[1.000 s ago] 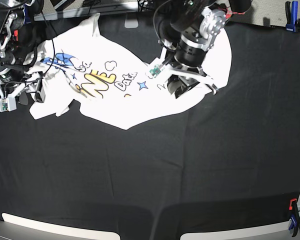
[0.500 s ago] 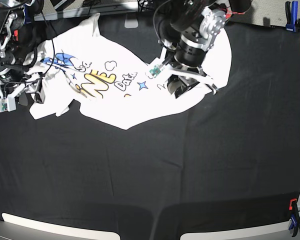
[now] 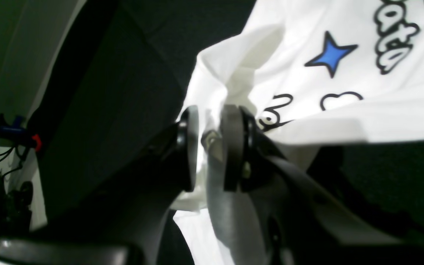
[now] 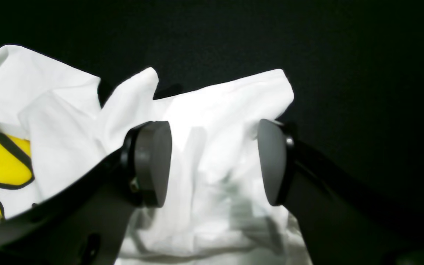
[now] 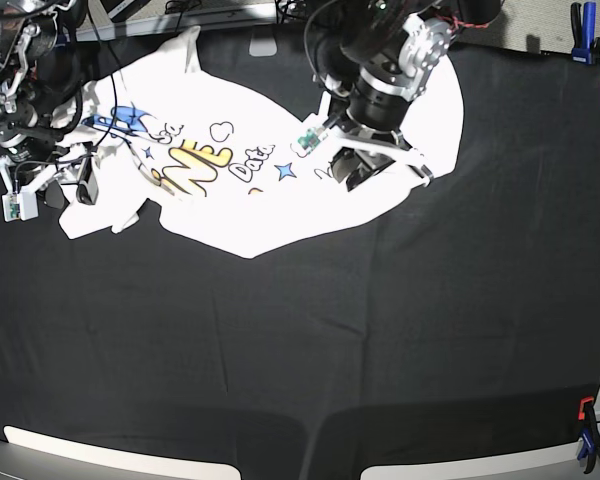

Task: Layout the t-shirt on the table in an organized manner, then fold the t-shirt properly
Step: 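Pull the shirt edge with the left gripper to smooth the shirt, then hold the shirt edge with the left gripper while shifting it slightly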

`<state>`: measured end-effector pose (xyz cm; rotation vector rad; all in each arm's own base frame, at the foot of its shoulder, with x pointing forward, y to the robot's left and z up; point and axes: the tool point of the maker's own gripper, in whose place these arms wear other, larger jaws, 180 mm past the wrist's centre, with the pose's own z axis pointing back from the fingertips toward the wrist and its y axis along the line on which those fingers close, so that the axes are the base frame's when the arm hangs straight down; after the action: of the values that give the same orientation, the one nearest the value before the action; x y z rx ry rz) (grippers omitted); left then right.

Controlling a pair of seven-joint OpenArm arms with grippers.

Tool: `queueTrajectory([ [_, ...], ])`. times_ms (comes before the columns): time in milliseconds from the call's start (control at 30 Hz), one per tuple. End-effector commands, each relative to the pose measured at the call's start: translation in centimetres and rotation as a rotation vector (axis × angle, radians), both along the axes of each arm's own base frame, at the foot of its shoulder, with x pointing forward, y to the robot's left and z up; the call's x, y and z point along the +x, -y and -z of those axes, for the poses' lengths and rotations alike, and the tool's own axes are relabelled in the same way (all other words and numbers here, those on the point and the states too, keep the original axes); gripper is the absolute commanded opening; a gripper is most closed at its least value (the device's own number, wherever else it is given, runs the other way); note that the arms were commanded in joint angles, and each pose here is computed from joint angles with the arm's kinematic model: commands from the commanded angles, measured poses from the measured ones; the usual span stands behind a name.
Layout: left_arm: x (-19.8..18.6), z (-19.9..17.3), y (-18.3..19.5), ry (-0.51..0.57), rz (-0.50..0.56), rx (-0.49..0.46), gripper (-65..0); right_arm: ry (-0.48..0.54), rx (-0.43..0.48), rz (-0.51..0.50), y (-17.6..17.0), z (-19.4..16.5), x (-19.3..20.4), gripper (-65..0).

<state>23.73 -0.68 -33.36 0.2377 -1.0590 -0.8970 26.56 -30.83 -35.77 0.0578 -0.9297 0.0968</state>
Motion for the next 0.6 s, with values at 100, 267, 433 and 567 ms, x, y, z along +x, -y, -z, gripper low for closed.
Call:
queueTrajectory([
  [100, 0.5, -1.1, 0.0, 0.038, -0.015, -0.019, -43.6, 0.053, -0.012, -0.009, 0.4, -1.6, 0.8, -28.9],
  [267, 0.6, -1.2, 0.0, 0.041, -0.015, -0.019, -41.3, 0.054, -0.012, -0.009, 0.4, -1.6, 0.9, -28.9],
  [433, 0.9, -1.5, -0.1, 0.054, -0.017, -0.012, -41.3, 0.053, -0.012, -0.009, 0.4, -1.6, 0.8, -28.9],
  [567, 2.9, -2.9, -0.8, 0.114, -0.041, 0.022, -41.3, 0.054, -0.011, -0.009, 0.3, -1.6, 0.9, -28.9],
])
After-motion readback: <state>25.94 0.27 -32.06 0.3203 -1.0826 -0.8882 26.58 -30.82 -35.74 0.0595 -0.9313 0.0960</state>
